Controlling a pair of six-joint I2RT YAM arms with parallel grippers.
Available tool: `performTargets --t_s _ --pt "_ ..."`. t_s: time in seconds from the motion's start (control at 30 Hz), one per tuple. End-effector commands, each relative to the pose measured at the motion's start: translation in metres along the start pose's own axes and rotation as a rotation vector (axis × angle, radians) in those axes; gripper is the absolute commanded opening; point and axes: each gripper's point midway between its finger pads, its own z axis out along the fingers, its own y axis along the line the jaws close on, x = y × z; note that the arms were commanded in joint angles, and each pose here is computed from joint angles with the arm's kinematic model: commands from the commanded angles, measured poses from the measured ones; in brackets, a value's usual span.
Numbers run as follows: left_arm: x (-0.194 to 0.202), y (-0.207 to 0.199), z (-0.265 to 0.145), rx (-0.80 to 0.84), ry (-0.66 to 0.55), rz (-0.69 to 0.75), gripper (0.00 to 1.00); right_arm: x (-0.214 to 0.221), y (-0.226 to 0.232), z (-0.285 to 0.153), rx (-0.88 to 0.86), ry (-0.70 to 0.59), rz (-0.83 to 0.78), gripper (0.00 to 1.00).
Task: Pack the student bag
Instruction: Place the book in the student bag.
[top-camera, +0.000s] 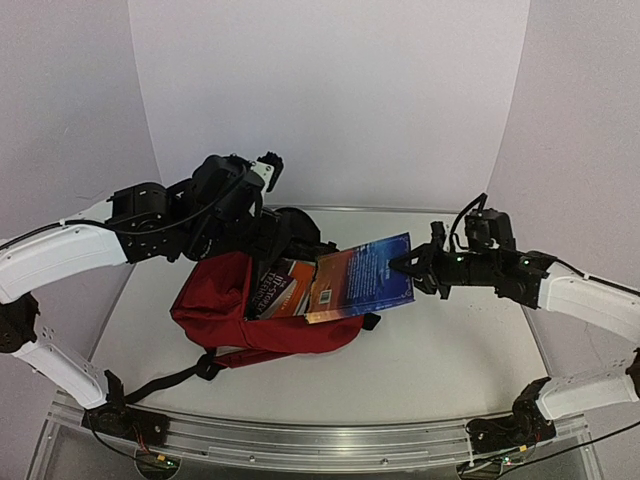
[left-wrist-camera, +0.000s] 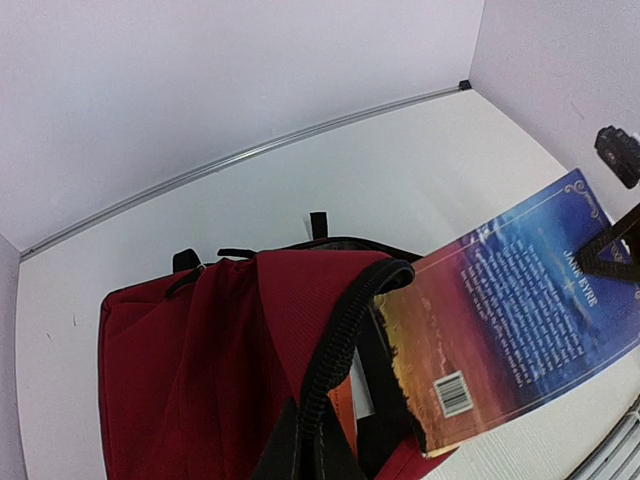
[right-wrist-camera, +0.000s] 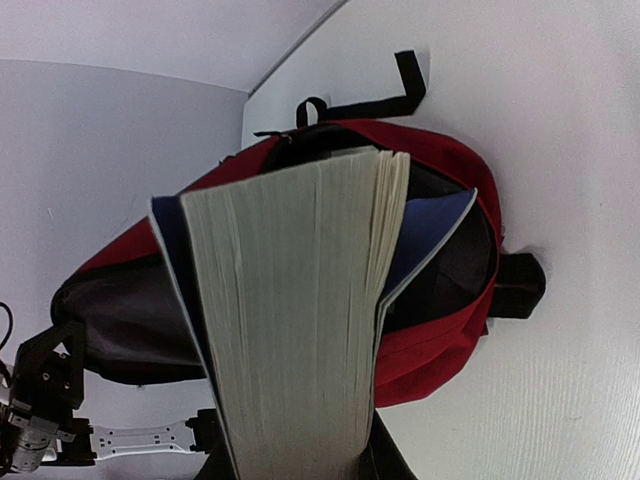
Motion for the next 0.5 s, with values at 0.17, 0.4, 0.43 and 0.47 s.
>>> performTargets --t_s 0.17,0.4,0.43,0.47 --pt "-0.044 0.002 -0.023 0.071 -0.134 -0.084 0.00 0.002 0.107 0.006 -0.382 0.004 -0.024 0.00" --pt "-0.042 0.002 -0.025 0.095 -0.126 -0.090 0.00 -0.006 0.114 0.017 -0.443 -0.047 0.035 0.00" --pt "-0.042 0.002 -0.025 0.100 -0.125 -0.091 0.00 -0.007 0.114 0.021 -0.447 -0.052 0.039 0.00" --pt "-0.042 0.002 -0.024 0.103 -0.123 -0.091 0.00 -0.009 0.115 0.025 -0.453 -0.056 0.043 0.00"
